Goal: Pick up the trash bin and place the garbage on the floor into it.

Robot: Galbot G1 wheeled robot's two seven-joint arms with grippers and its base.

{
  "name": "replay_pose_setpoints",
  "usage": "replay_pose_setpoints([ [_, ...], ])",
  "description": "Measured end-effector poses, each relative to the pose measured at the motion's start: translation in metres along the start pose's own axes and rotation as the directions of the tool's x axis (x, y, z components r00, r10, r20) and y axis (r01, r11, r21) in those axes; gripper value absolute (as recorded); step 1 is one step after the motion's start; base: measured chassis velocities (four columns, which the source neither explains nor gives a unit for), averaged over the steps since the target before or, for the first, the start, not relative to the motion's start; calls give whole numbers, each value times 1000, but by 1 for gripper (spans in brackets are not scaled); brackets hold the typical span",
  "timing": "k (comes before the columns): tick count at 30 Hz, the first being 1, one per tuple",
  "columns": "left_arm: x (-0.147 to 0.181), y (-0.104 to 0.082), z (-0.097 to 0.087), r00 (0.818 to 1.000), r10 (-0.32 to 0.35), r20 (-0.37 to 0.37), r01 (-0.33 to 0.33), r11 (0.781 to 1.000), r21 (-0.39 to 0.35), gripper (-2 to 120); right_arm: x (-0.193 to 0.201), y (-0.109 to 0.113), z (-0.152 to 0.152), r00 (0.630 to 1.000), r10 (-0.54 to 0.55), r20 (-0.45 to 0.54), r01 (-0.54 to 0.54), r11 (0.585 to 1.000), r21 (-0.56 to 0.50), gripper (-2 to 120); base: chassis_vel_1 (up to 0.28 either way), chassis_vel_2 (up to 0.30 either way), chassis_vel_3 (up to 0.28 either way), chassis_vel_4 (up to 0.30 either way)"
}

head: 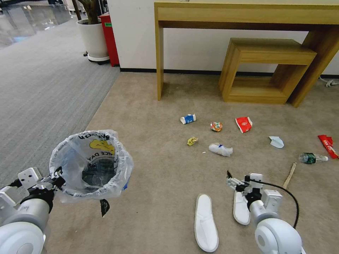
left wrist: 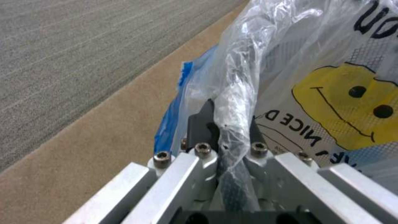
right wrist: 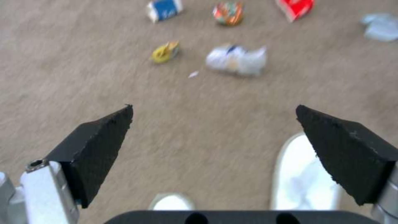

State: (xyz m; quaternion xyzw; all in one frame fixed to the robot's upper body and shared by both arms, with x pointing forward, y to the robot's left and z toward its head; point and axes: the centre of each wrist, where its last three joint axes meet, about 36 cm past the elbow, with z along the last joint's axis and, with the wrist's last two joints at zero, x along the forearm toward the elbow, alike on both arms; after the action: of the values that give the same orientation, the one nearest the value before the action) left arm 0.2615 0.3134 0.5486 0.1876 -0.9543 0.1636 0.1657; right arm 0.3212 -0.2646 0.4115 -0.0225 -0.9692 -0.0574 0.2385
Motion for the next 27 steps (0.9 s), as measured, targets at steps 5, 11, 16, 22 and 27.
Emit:
replay_pose_setpoints([
  [5,3,-3,3,1000,-4,0,4,1000,-1,1,-25,-2,2,998,-41,-55,39,999,-31,100,0,0,0,0],
  [11,4,-1,2,1000,-21,6,21,1000,-3,1,-63,-2,7,982,0,-186,-3,1000,-15,100,0,0,0,0],
  [16,2,3,2,999,-35,7,35,999,-1,1,-97,-15,14,970,45,-238,-46,999,0,100,0,0,0,0],
  [22,0,4,3,999,-41,3,41,999,3,1,-130,-39,14,962,80,-263,-83,997,-2,100,0,0,0,0],
  [27,-2,7,4,999,-50,2,50,999,5,1,-148,-56,17,950,121,-289,-119,993,24,100,0,0,0,0],
])
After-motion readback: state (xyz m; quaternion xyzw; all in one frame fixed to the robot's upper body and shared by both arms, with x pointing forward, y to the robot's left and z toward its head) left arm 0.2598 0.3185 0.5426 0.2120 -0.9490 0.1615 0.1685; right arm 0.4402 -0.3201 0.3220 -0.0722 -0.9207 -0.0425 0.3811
